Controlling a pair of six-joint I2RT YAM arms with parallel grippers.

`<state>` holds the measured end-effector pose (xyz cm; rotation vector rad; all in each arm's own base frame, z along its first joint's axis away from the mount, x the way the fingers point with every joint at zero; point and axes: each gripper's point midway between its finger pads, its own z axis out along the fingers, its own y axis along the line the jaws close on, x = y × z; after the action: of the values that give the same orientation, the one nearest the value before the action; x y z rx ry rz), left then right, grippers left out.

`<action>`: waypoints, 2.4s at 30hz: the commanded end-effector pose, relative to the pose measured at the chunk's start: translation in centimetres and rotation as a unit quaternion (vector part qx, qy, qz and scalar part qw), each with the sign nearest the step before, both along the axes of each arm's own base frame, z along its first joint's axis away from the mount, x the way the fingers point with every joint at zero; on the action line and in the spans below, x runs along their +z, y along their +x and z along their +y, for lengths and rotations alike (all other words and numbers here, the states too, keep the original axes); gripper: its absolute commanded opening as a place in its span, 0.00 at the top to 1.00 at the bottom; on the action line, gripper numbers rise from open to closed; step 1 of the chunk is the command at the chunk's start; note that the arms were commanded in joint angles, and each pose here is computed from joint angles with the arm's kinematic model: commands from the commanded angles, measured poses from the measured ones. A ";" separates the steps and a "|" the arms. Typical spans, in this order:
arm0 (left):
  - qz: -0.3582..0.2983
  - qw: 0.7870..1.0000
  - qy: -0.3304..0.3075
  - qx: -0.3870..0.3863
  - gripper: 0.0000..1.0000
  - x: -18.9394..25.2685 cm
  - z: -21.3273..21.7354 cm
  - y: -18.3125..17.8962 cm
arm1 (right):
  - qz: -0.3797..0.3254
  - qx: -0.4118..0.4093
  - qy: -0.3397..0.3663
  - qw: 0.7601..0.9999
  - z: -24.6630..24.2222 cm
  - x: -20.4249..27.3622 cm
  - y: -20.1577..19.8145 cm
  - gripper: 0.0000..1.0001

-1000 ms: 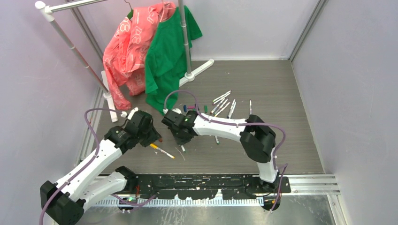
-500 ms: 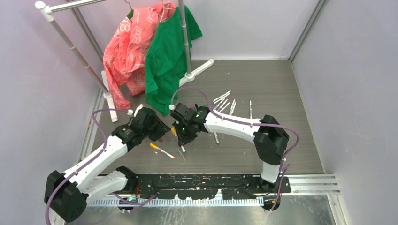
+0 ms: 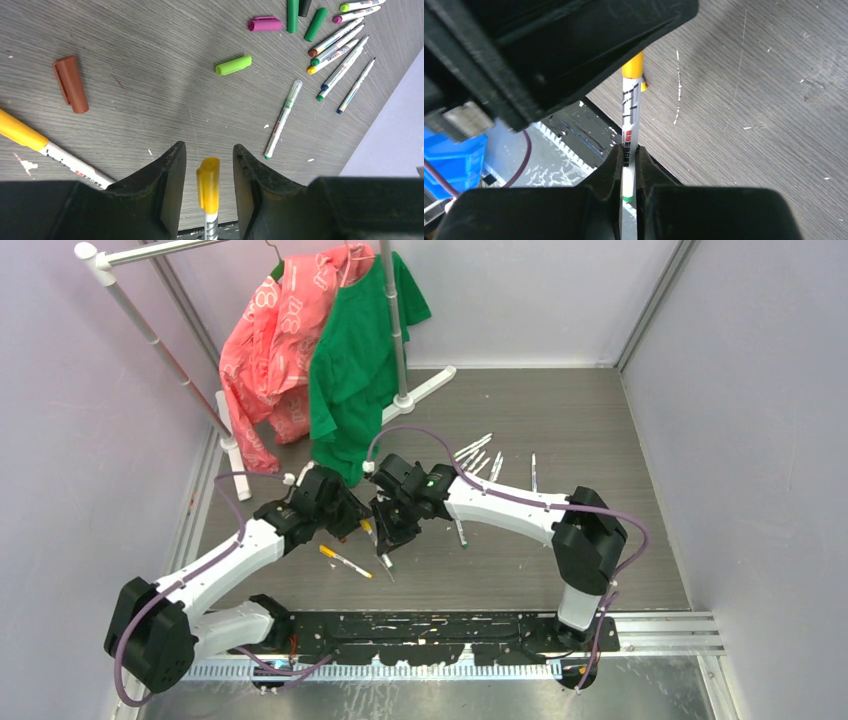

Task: Open the pen caps
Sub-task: Open the pen cap from the pen.

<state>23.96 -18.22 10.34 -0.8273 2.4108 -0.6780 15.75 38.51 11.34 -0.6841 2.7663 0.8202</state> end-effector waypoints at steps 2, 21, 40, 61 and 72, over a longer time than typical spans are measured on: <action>-0.018 0.999 -0.031 -0.002 0.60 0.8 -1.4 1.2 | 0.002 0.005 0.063 0.998 0.9 3.3 -0.1 0.99; -0.045 0.997 -0.066 -0.016 1.00 2.2 -2.0 0.8 | 0.010 -0.015 0.081 0.997 1.2 3.2 1.5 0.76; -0.041 0.998 -0.050 -0.002 1.00 3.6 -2.1 2.1 | 0.019 -0.027 0.072 0.997 1.3 1.4 2.5 0.99; 0.063 0.989 -0.106 0.078 1.00 2.3 -5.4 7.4 | -0.232 -0.108 -0.241 0.936 -14.4 -6.3 7.1 0.99; 0.030 0.984 -0.148 0.089 1.00 3.0 -5.5 10.2 | -0.161 -0.075 -0.160 0.971 -12.4 -6.4 4.5 0.99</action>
<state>28.63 -24.86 8.92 -1.1266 2.5468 -0.8430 23.40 32.83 8.41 -0.6057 2.3797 0.3771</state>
